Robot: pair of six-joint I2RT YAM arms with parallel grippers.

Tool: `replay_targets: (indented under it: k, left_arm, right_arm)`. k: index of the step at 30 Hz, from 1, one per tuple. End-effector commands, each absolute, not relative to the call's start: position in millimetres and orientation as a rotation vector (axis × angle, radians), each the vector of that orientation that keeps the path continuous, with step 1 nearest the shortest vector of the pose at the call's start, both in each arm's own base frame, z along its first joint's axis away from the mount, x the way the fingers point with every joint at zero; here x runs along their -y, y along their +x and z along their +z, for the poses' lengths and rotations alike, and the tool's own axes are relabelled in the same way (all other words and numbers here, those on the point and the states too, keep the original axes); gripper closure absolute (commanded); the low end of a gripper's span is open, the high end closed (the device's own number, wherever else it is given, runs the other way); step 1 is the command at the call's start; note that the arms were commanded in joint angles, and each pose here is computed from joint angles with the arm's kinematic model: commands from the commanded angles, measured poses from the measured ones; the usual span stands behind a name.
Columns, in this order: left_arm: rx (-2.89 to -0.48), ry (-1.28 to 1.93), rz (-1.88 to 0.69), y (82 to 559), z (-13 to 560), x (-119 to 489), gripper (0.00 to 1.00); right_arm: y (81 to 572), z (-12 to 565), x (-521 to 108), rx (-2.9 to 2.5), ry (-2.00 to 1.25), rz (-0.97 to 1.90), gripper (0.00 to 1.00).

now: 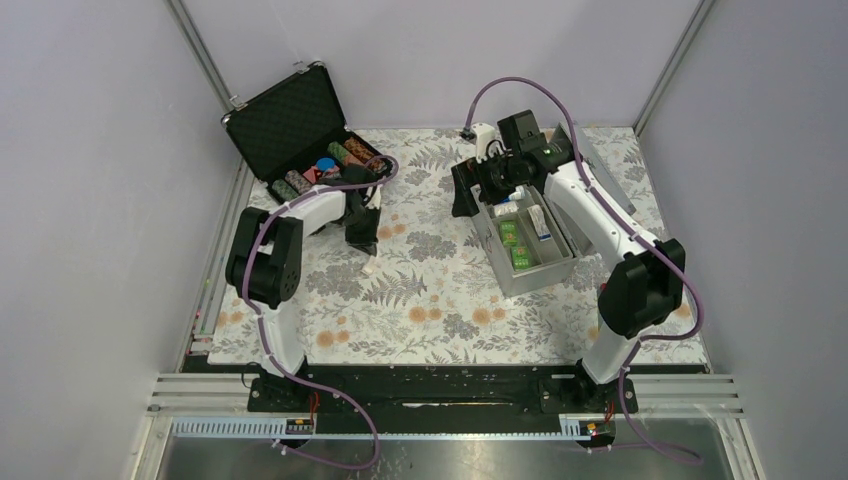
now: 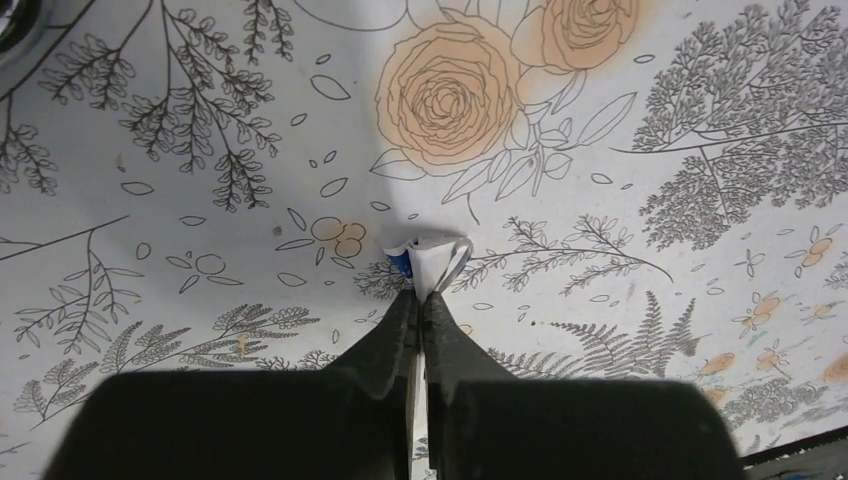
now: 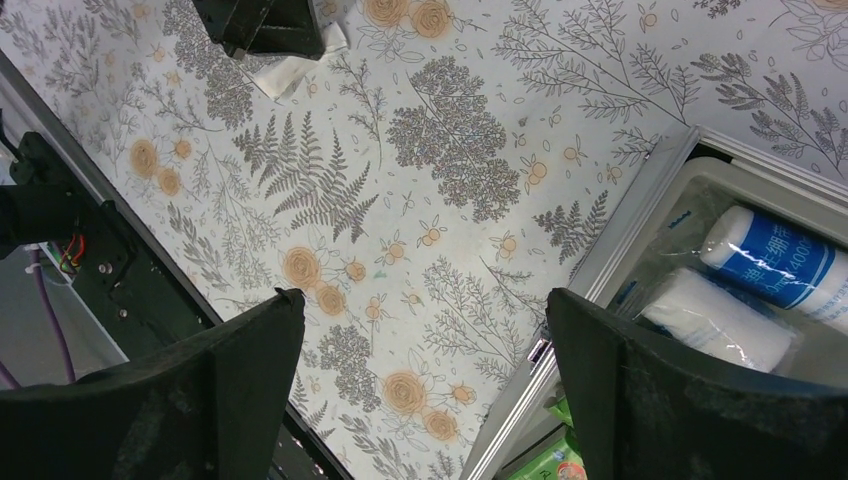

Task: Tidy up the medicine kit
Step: Pick up the medical item at the center of the board.

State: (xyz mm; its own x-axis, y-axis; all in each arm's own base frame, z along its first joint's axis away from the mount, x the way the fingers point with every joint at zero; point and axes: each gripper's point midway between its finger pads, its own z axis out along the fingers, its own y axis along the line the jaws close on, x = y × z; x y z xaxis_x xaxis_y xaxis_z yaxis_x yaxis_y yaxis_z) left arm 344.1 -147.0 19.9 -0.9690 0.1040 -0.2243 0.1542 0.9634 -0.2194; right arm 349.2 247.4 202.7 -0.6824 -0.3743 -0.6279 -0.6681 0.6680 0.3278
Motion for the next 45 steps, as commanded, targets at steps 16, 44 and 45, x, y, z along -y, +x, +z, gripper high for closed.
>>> replay_targets:
  k: [16,44,45]
  left_arm:
    - [-2.028,0.215,-1.329,436,271,252,1.0]
    - [-1.909,0.154,-1.451,434,302,257,0.95]
    - [-1.911,0.152,-1.454,434,301,258,0.94]
  right_arm:
    - [345,257,-297,-2.262,-0.687,1.13,0.0]
    - [421,254,-355,-2.205,-0.493,1.026,0.52]
    - [422,253,-354,-2.209,-0.489,1.015,0.59]
